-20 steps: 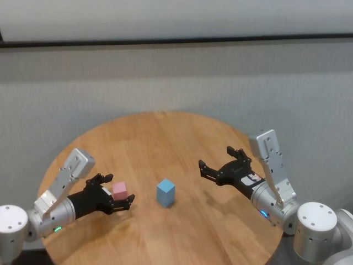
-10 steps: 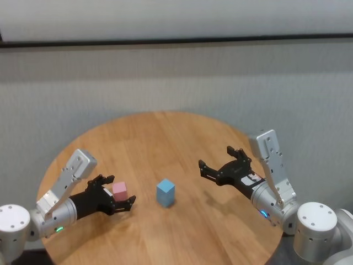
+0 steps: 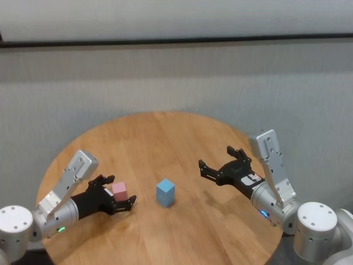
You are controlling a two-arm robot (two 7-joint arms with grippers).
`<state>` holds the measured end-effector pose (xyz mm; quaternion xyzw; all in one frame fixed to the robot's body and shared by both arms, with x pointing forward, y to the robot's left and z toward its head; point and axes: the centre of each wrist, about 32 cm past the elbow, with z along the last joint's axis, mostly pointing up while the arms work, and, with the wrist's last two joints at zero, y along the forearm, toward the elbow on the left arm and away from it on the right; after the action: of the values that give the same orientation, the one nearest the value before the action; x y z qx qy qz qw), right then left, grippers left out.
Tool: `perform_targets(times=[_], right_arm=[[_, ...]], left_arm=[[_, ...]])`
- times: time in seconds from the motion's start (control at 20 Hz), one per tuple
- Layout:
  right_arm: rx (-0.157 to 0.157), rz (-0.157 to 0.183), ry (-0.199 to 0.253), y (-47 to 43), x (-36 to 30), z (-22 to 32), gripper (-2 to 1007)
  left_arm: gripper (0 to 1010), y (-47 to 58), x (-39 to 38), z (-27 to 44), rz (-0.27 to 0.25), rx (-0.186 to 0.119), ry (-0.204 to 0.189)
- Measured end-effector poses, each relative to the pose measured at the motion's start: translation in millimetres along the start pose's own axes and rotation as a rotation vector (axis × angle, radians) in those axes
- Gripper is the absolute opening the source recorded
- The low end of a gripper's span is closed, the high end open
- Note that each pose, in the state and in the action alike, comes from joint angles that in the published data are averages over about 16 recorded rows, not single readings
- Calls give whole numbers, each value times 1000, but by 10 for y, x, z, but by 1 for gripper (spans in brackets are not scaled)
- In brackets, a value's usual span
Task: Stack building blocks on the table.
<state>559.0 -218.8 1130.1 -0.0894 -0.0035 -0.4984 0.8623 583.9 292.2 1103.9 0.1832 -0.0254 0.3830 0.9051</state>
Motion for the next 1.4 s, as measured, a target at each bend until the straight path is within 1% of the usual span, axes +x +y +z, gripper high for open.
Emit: perform_targets(times=[0.35, 0.6, 0.8, 1.2, 1.4], right_arm=[[0, 0, 0, 0, 0, 0, 1001], [0, 0, 0, 0, 0, 0, 1001], [0, 0, 0, 0, 0, 0, 1001], [0, 0, 0, 0, 0, 0, 1001], [0, 0, 0, 0, 0, 0, 1001]], left_arm=[[993, -11, -1, -10, 3, 2, 5], [941, -13, 0, -9, 5, 6, 6], [858, -14, 0, -6, 7, 12, 3], [645, -10, -3, 0, 11, 20, -6], [576, 7, 1, 20, 14, 19, -11]])
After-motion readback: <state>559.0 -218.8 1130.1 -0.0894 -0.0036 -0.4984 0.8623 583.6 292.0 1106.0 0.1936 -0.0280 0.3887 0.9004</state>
